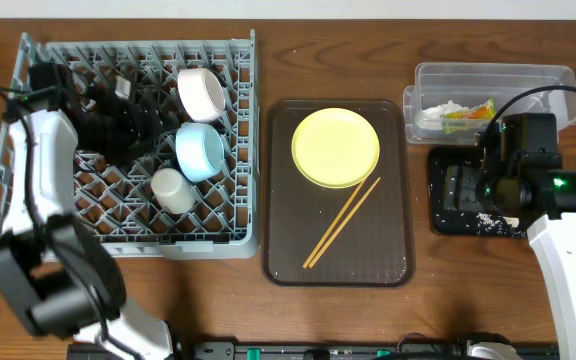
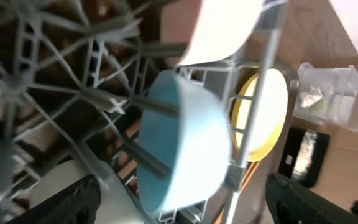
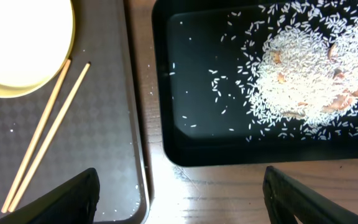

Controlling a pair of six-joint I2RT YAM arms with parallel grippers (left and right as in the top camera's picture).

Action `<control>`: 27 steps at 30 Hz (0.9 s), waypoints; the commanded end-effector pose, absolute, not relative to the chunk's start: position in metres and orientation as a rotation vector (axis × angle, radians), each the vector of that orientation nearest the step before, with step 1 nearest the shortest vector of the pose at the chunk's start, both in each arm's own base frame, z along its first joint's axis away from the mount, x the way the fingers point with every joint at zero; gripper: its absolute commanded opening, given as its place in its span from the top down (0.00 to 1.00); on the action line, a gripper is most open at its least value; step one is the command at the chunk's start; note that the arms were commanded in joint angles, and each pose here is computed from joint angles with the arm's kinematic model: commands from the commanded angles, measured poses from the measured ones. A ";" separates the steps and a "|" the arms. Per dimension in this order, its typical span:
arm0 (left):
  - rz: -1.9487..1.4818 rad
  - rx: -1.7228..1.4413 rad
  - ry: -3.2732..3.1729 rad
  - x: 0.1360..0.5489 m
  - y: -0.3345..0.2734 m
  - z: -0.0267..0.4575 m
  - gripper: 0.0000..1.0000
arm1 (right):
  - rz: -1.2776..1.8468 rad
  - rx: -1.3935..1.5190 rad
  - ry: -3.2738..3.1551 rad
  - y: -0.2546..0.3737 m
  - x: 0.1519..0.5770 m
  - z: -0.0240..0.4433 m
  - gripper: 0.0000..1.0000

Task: Sort waste into correct bins and load items into the dishwasher rack
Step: 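Reach the left gripper to the wooden chopsticks on the tray and grasp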

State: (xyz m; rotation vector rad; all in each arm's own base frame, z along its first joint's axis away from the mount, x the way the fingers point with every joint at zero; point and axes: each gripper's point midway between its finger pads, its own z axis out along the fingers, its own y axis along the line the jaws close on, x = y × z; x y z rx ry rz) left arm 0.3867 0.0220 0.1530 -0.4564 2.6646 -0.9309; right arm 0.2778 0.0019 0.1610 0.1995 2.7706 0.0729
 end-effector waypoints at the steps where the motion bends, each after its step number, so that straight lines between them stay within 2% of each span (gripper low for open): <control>1: -0.689 -0.329 2.587 0.385 0.024 0.208 0.14 | 0.072 0.213 2.735 -0.001 0.283 0.169 0.17; 6: -0.462 -0.164 2.569 0.372 -0.004 0.238 0.13 | 0.076 0.211 2.728 0.000 0.284 0.170 0.17; 11: -0.366 0.058 2.630 0.353 -0.059 0.238 0.13 | 0.081 0.211 2.729 0.000 0.284 0.170 0.18; 17: -0.395 0.372 2.735 0.318 -0.135 0.205 0.13 | 0.081 0.211 2.730 0.000 0.284 0.170 0.17; 22: -0.200 0.544 2.789 0.298 -0.167 0.162 0.13 | 0.081 0.211 2.734 0.000 0.283 0.168 0.17; 27: -0.191 0.681 2.810 0.282 -0.208 0.125 0.13 | 0.081 0.211 2.736 0.000 0.283 0.168 0.17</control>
